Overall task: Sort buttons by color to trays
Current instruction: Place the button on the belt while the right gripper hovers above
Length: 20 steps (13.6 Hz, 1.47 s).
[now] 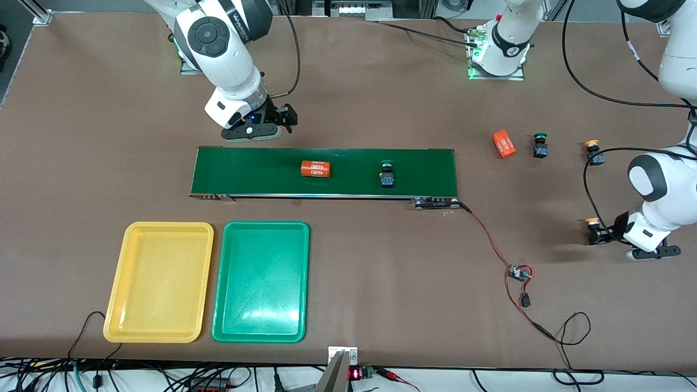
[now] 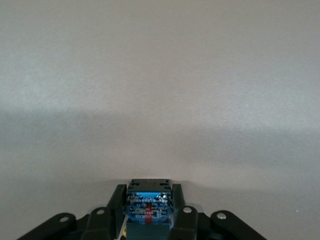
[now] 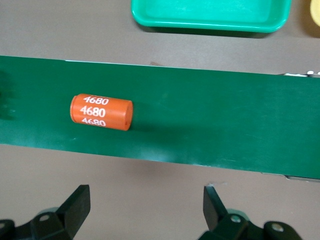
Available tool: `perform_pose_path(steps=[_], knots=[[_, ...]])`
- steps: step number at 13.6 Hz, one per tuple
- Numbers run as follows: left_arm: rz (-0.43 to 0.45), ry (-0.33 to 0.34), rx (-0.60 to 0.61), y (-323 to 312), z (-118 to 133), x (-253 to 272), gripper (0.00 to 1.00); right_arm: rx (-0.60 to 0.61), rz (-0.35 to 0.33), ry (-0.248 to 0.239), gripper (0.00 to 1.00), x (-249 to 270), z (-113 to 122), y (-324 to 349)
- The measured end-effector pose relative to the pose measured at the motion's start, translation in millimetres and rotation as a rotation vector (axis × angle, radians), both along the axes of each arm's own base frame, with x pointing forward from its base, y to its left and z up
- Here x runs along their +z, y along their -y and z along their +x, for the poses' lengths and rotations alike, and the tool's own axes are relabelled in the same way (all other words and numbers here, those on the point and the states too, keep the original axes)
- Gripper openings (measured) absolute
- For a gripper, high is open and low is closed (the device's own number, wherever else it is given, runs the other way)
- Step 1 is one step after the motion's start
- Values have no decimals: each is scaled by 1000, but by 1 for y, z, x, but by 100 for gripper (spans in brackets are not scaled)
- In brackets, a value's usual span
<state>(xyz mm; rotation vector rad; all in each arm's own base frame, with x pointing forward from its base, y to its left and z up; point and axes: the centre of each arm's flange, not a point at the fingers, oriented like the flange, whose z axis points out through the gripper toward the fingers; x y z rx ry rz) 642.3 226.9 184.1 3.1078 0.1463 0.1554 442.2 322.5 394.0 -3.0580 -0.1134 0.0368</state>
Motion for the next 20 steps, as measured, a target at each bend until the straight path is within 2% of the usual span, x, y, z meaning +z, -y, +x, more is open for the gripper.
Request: perform_pose_path(steps=[2,5,8,10,12,15,18,20], knots=[[3,-7,-50,10,5,5,41,7,13,-5,100,-9,1,-5],[-4,-108,-162,44,10,42,41,13,34,-13,100,-23,2,-13],[2,-192,-301,105,12,89,41,24,32,-19,100,-31,2,-16],[17,-211,-378,156,14,120,41,36,31,-20,100,-32,-1,-20],[31,-199,-442,215,13,141,41,32,24,-20,100,-33,-4,-24],[-11,-212,-447,301,3,139,41,24,-34,2,100,-44,-1,-24],[-19,-244,-379,382,-18,129,41,31,-47,-13,100,-58,2,-28],[-58,-270,-343,425,-34,124,41,17,-43,-16,100,-58,4,-29]])
